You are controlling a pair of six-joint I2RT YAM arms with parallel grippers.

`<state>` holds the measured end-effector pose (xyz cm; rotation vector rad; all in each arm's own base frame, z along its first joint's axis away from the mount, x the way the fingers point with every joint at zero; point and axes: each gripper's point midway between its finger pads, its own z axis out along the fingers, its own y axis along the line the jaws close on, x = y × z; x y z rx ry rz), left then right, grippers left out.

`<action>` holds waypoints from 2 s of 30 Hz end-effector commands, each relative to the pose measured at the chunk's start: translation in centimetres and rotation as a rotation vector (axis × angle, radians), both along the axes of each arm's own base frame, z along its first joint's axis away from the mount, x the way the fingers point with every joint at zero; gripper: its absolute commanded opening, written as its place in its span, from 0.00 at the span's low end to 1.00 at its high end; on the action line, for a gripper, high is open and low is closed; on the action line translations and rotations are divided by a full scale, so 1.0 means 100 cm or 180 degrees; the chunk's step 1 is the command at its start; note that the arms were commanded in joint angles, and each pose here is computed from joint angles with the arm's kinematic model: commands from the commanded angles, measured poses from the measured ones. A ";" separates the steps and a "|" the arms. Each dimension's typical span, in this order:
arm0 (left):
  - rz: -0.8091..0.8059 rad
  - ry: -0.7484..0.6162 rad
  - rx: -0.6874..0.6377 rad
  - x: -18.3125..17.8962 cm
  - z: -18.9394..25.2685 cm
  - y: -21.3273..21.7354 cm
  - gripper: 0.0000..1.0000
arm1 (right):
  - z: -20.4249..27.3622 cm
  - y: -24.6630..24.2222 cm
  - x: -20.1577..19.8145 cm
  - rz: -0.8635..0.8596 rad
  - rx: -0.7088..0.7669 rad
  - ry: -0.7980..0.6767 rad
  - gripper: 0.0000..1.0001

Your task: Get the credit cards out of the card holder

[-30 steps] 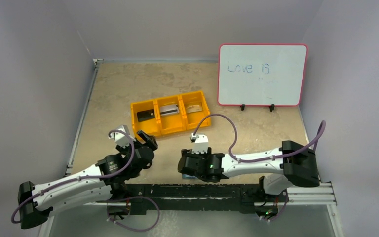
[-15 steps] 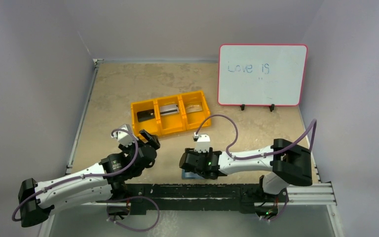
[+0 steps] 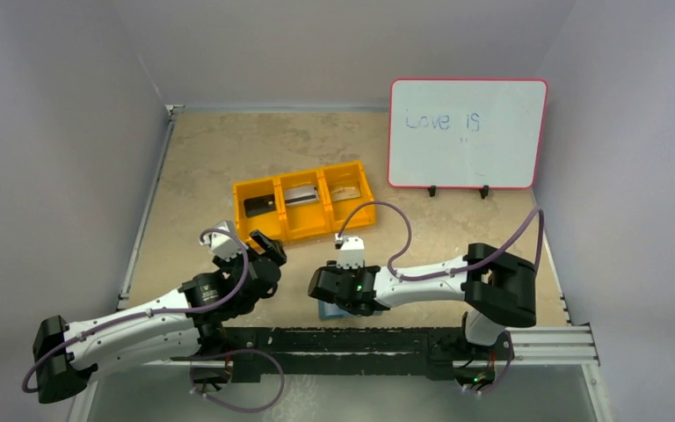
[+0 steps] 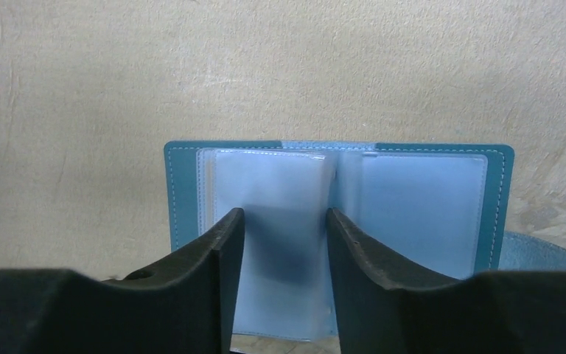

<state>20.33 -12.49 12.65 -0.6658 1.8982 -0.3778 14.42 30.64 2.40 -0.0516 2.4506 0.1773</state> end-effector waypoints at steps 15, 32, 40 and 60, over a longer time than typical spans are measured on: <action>-0.0388 -0.0042 -0.0028 0.006 0.013 -0.034 0.77 | 0.029 0.001 0.025 0.0066 0.1001 -0.0006 0.00; -0.0335 -0.0029 0.0009 0.006 0.018 -0.030 0.78 | 0.030 0.019 0.025 0.0466 0.0662 -0.0094 0.50; -0.0245 -0.0070 -0.0051 0.002 0.019 -0.017 0.78 | 0.008 0.014 0.016 0.0432 0.0022 -0.0050 0.60; -0.0275 -0.0033 -0.0011 0.002 0.016 -0.019 0.78 | 0.006 0.020 0.004 0.0649 0.0030 0.0049 0.67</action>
